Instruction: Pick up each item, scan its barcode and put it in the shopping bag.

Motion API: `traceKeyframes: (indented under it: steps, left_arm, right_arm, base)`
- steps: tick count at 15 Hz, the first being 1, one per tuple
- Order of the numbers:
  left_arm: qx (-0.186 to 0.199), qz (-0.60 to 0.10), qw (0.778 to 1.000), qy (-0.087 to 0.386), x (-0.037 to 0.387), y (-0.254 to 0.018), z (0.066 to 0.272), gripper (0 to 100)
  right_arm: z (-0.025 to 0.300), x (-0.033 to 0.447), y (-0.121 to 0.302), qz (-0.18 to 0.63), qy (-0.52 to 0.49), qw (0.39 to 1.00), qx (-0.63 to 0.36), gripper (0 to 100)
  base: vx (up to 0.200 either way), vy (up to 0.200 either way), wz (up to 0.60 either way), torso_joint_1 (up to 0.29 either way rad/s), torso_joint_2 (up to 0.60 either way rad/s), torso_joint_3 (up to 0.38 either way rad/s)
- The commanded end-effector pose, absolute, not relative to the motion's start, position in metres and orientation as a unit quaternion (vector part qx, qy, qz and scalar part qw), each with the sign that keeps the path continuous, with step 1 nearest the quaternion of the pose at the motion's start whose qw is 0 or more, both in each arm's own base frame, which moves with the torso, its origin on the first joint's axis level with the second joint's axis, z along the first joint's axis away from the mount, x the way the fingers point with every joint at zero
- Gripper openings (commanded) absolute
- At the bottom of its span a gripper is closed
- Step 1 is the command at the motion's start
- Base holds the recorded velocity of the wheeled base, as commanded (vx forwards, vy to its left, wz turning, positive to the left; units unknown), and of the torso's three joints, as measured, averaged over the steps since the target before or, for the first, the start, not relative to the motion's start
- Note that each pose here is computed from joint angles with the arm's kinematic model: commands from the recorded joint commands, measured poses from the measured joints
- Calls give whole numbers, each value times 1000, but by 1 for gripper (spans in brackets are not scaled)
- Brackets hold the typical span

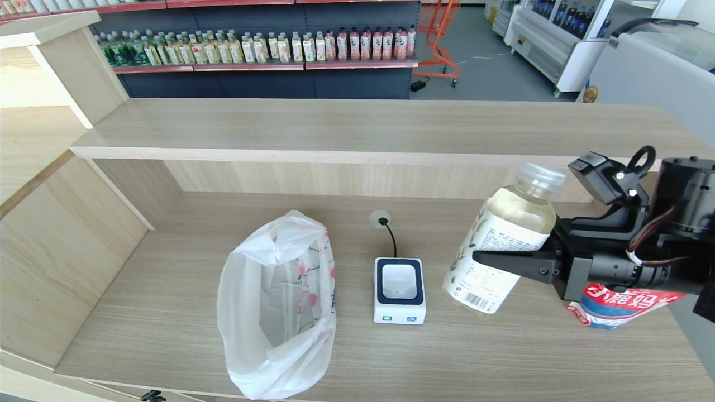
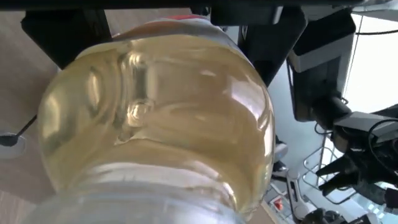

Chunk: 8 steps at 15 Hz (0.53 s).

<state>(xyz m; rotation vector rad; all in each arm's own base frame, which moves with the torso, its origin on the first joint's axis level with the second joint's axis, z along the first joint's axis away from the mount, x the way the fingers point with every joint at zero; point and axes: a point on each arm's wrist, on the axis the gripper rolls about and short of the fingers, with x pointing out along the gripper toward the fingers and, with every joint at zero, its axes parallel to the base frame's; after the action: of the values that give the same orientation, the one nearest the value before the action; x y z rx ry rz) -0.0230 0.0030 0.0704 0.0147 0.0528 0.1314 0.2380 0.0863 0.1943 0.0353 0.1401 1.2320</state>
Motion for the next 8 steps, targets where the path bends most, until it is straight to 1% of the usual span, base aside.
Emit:
traceKeyframes:
  steps: [1, 4, 8]
  left_arm:
    - [8, 66, 997, 26, -23, 3, 70, 100]
    - [7, 66, 997, 26, -23, 3, 70, 100]
    - [7, 66, 997, 26, -23, 3, 70, 100]
  right_arm:
    - [210, 208, 73, 557, 52, 829, 14, 0]
    - [214, 198, 72, 553, 74, 829, 41, 0]
    - [218, 196, 71, 551, 86, 828, 67, 0]
  base:
    - [0, 0, 0, 0, 0, 0]
    - [0, 0, 0, 0, 0, 0]
    - [0, 200, 0, 0, -1, 1]
